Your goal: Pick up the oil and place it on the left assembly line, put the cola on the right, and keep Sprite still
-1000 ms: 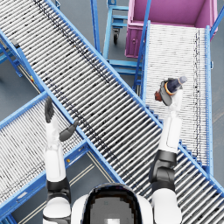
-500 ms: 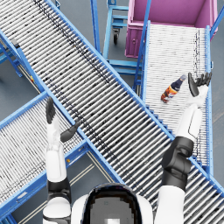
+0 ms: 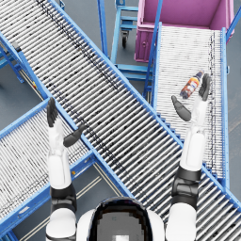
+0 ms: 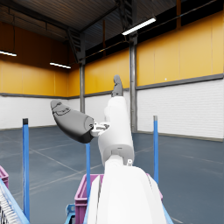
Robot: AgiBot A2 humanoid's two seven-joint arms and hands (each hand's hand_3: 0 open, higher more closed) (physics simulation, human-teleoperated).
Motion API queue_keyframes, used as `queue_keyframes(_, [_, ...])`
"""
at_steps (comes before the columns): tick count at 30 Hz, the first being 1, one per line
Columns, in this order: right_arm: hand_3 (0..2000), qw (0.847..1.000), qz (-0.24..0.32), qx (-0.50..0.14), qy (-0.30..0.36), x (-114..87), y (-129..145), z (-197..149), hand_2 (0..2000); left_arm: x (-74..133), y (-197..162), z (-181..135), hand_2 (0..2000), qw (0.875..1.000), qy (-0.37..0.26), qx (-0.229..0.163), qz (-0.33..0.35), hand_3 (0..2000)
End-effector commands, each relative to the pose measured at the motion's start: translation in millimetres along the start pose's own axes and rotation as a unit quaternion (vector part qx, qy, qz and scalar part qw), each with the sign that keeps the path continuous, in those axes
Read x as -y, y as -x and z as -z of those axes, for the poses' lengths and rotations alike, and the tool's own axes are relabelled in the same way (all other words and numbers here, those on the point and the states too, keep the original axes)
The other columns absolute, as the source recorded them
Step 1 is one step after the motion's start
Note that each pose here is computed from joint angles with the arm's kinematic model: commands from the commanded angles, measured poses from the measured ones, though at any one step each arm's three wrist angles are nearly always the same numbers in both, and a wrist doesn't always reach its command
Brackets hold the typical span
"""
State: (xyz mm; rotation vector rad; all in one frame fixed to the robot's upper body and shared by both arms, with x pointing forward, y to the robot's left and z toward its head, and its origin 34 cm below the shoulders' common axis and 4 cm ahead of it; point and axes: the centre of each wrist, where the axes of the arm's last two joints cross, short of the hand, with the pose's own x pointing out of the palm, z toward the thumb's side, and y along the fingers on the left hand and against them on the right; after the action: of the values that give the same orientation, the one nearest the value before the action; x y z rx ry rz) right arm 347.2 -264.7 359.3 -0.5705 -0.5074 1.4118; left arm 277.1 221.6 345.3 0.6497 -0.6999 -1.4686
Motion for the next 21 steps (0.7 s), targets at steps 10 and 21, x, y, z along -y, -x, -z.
queue_keyframes(10, [0,0.995,-0.099,-0.021,-0.008,-67,-37,7,0,-8,-4,6,0,1.000,0.007,0.005,0.004,0])
queue_keyframes(21, [0,0.992,-0.115,0.010,-0.050,-86,-41,21,0,15,-8,21,0,0.998,0.059,0.024,0.016,0])
